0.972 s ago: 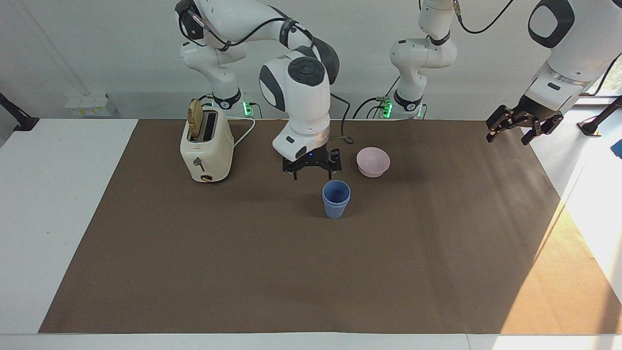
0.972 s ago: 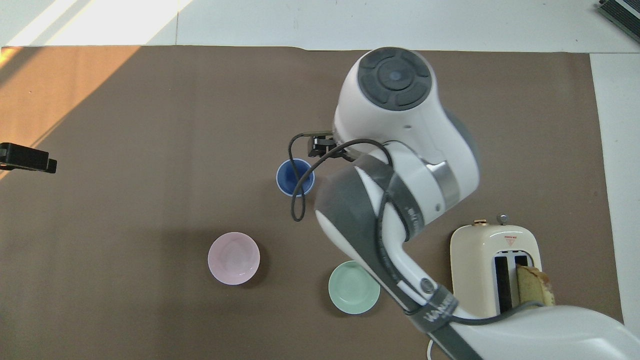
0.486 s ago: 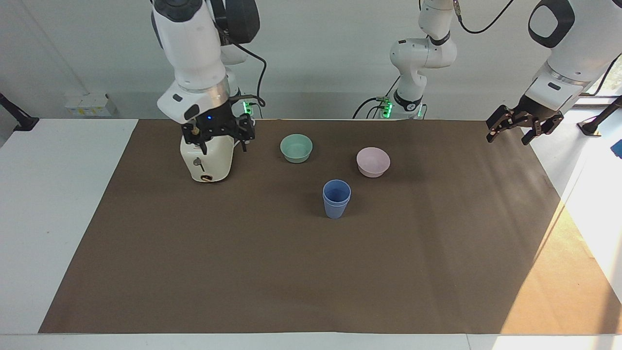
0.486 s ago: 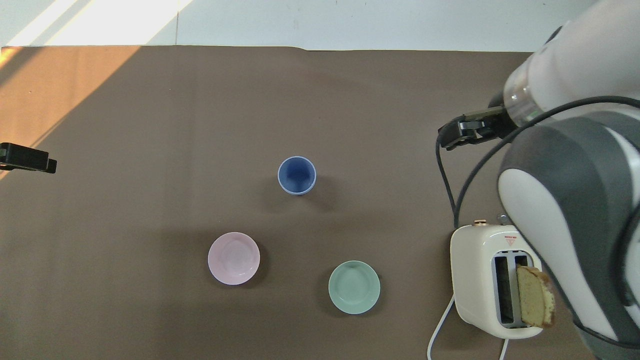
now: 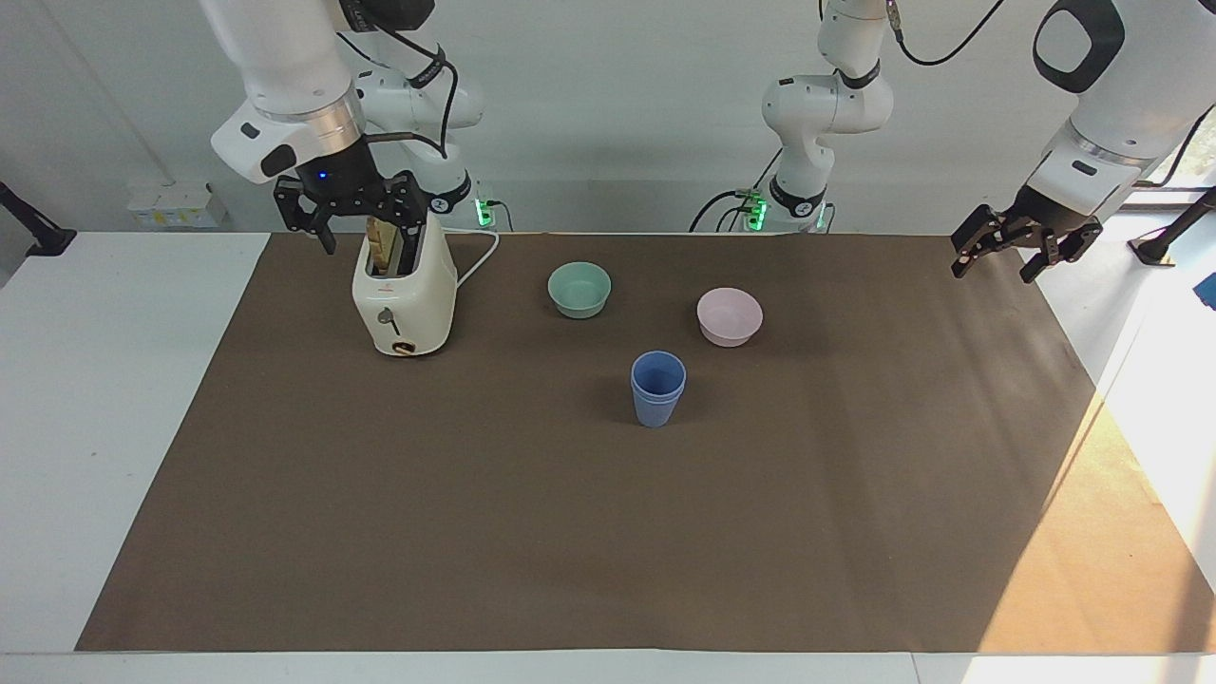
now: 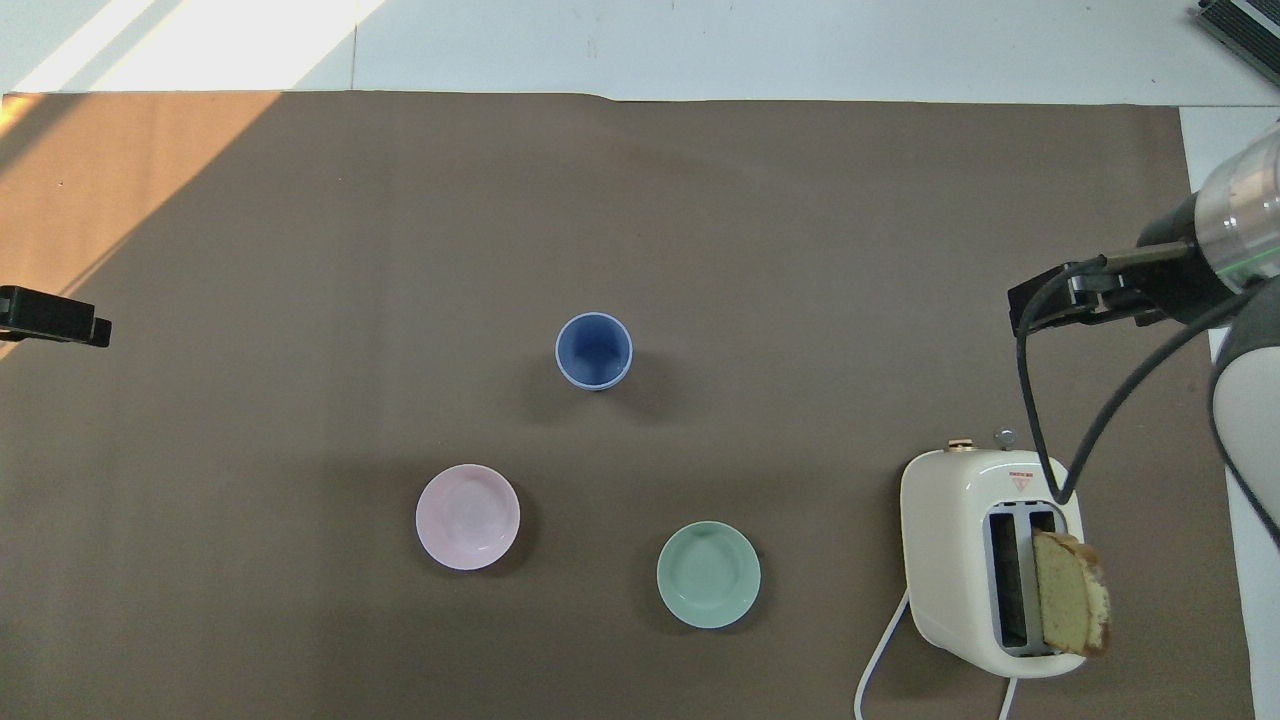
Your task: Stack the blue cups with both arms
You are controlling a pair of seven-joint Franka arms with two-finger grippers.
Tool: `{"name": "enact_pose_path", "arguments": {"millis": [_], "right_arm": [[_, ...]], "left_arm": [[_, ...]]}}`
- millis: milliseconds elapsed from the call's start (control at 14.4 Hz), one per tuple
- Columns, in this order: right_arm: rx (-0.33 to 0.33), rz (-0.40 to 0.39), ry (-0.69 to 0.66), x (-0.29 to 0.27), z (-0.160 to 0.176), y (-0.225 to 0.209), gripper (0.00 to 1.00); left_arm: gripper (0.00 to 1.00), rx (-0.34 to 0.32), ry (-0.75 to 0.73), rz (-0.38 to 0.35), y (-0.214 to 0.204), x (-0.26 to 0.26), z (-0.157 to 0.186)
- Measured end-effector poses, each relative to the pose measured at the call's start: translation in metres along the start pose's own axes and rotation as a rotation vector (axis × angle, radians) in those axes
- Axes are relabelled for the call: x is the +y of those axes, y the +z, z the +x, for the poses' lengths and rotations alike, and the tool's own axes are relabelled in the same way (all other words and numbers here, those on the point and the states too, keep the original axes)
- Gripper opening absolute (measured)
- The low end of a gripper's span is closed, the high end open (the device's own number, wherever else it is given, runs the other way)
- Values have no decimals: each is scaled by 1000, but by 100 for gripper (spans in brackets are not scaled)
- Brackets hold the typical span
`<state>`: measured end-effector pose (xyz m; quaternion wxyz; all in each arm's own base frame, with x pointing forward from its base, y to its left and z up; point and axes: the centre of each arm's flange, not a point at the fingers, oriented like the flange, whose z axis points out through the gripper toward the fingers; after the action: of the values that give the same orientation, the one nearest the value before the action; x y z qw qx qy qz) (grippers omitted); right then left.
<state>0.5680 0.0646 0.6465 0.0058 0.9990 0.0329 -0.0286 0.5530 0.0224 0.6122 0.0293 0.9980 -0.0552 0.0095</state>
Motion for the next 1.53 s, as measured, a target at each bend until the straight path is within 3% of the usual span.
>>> {"name": "enact_pose_path", "arguments": {"millis": [347, 1528], "right_arm": [[2, 6, -65, 24, -2, 23, 100], [19, 3, -57, 28, -6, 21, 100]], "left_arm": [[100, 9, -2, 0, -5, -1, -3], [100, 2, -1, 32, -16, -4, -11]]}}
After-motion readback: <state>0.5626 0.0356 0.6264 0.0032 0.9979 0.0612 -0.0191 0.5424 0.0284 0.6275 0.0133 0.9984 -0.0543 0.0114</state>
